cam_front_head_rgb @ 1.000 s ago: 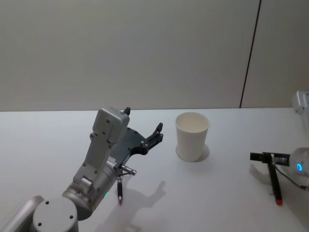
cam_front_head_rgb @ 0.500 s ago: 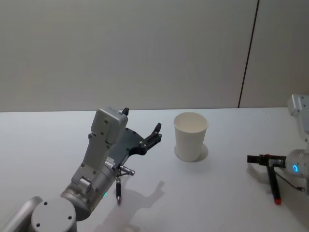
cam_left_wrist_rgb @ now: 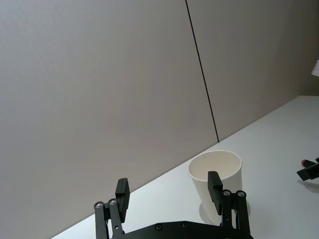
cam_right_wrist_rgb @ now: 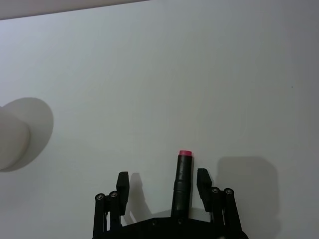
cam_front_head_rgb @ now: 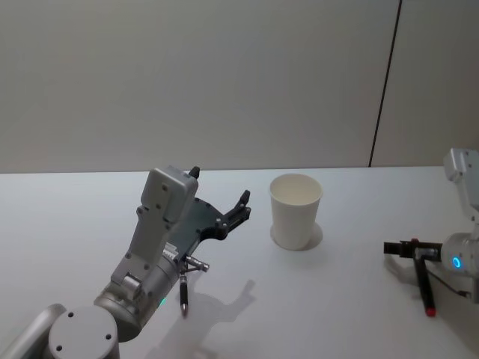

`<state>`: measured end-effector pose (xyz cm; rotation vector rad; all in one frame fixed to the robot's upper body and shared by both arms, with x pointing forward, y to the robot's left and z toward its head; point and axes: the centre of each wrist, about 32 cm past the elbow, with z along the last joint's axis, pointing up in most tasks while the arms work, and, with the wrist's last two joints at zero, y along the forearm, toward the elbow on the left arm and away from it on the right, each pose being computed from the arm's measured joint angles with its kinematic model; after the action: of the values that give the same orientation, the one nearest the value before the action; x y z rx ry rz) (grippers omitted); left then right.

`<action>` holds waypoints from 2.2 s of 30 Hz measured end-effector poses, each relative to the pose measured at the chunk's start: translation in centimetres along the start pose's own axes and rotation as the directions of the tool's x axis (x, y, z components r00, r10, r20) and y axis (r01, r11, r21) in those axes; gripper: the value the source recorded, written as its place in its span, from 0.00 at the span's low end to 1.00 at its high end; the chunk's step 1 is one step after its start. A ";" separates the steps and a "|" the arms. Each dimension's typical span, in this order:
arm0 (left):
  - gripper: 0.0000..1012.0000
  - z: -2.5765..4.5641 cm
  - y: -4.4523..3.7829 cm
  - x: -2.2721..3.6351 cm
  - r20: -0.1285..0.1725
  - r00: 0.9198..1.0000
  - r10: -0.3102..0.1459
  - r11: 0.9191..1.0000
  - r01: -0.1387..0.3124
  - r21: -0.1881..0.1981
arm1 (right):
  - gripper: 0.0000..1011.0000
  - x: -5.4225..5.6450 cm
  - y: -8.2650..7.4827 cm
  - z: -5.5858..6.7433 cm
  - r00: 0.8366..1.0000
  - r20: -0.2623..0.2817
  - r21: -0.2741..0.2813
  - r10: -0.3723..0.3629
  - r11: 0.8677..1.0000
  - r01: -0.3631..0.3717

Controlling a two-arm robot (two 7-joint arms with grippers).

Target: Place the pen into the pen holder.

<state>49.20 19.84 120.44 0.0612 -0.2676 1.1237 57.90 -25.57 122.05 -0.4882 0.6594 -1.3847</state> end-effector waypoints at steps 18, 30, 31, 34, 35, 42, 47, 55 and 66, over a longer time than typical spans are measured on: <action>0.99 0.00 0.00 0.00 0.000 1.000 0.000 1.000 0.000 0.000 | 0.34 0.2 0.3 -0.1 1.000 0.011 -0.015 -0.001 1.000 0.001; 0.99 0.00 0.00 0.00 0.000 1.000 0.000 1.000 0.000 0.000 | 0.18 0.4 0.4 -0.2 1.000 0.017 -0.014 -0.004 1.000 0.005; 0.99 0.00 0.00 0.00 0.000 1.000 0.000 1.000 0.000 0.000 | 0.18 0.4 0.4 -0.2 1.000 0.019 -0.011 -0.005 1.000 0.005; 0.99 0.00 0.00 0.00 0.000 1.000 0.000 1.000 0.000 0.000 | 0.18 0.4 0.3 -0.2 1.000 0.024 -0.003 -0.005 1.000 0.005; 0.99 0.00 0.00 0.00 0.000 1.000 0.000 1.000 0.000 0.000 | 0.18 0.4 0.3 -0.2 1.000 0.025 -0.001 -0.004 1.000 0.004; 0.99 0.00 0.00 0.00 0.000 1.000 0.000 1.000 0.000 0.000 | 0.18 0.2 -0.1 -0.2 0.999 0.048 0.046 0.003 0.999 -0.006; 0.99 0.00 0.00 0.00 0.000 1.000 0.000 1.000 0.000 0.000 | 0.18 0.1 -0.6 -0.1 0.997 0.071 0.101 0.010 0.995 -0.017; 0.99 0.00 0.00 0.00 0.000 1.000 0.000 1.000 0.000 0.000 | 0.18 0.0 -1.4 -0.3 0.994 0.108 0.193 0.018 0.981 -0.039; 0.99 0.00 0.00 0.00 0.000 1.000 0.000 1.000 0.000 0.000 | 0.18 -0.2 -2.3 -0.6 0.985 0.171 0.336 0.020 0.939 -0.077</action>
<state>49.20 19.84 120.44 0.0612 -0.2676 1.1237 55.79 -25.61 123.20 -0.3016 0.2836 -1.3600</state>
